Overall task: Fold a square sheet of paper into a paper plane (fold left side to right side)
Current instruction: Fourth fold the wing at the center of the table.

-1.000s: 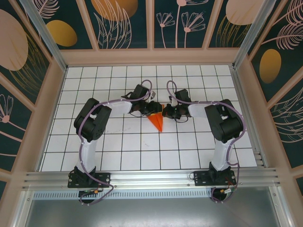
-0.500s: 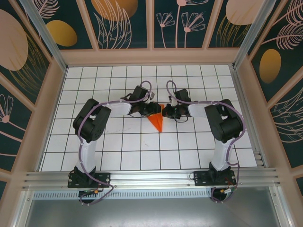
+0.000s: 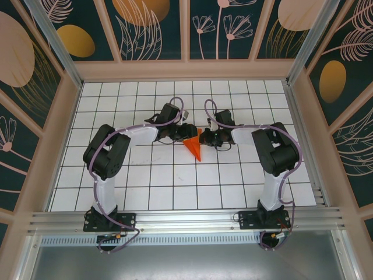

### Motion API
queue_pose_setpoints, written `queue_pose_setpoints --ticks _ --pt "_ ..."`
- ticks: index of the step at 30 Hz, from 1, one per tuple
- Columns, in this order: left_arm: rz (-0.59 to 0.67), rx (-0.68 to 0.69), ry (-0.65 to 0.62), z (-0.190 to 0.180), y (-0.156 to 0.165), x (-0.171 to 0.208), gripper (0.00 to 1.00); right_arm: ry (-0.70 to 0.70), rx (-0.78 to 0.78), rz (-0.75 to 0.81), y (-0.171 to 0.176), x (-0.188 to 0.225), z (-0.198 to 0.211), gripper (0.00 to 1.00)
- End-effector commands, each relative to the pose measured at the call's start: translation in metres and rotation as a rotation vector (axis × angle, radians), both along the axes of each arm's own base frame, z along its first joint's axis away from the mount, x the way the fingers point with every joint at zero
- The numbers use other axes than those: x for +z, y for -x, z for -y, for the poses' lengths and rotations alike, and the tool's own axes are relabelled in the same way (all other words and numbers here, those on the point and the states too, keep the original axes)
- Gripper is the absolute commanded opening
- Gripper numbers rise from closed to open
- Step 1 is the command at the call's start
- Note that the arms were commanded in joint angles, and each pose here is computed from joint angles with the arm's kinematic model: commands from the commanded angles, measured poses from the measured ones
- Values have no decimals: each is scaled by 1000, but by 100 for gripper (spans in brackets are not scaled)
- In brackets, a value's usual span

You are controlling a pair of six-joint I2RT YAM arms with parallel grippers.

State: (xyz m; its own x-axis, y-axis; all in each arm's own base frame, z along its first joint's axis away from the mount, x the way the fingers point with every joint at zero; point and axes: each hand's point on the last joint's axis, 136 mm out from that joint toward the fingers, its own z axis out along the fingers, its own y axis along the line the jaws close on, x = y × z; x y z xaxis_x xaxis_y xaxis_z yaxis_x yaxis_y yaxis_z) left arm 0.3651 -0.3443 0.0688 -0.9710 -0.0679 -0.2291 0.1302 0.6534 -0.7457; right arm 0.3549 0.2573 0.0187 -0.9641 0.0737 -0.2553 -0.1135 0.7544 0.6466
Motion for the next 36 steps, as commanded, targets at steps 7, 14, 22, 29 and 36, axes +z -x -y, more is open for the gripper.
queue_pose_setpoints --ticks 7,14,22,29,36 --pt "-51 -22 1 8 -8 -23 40 65 15 -68 16 -25 2 3" --pt "-94 -2 -88 -6 0 -57 40 49 19 -47 13 -17 -1 4" --pt "-144 16 -134 -19 16 -86 39 -15 29 49 0 29 -11 12" --pt "-154 25 -151 -22 17 -94 37 -22 32 53 0 34 -12 12" --pt "-155 28 -164 -24 16 -96 36 -14 11 89 -3 47 -5 20"
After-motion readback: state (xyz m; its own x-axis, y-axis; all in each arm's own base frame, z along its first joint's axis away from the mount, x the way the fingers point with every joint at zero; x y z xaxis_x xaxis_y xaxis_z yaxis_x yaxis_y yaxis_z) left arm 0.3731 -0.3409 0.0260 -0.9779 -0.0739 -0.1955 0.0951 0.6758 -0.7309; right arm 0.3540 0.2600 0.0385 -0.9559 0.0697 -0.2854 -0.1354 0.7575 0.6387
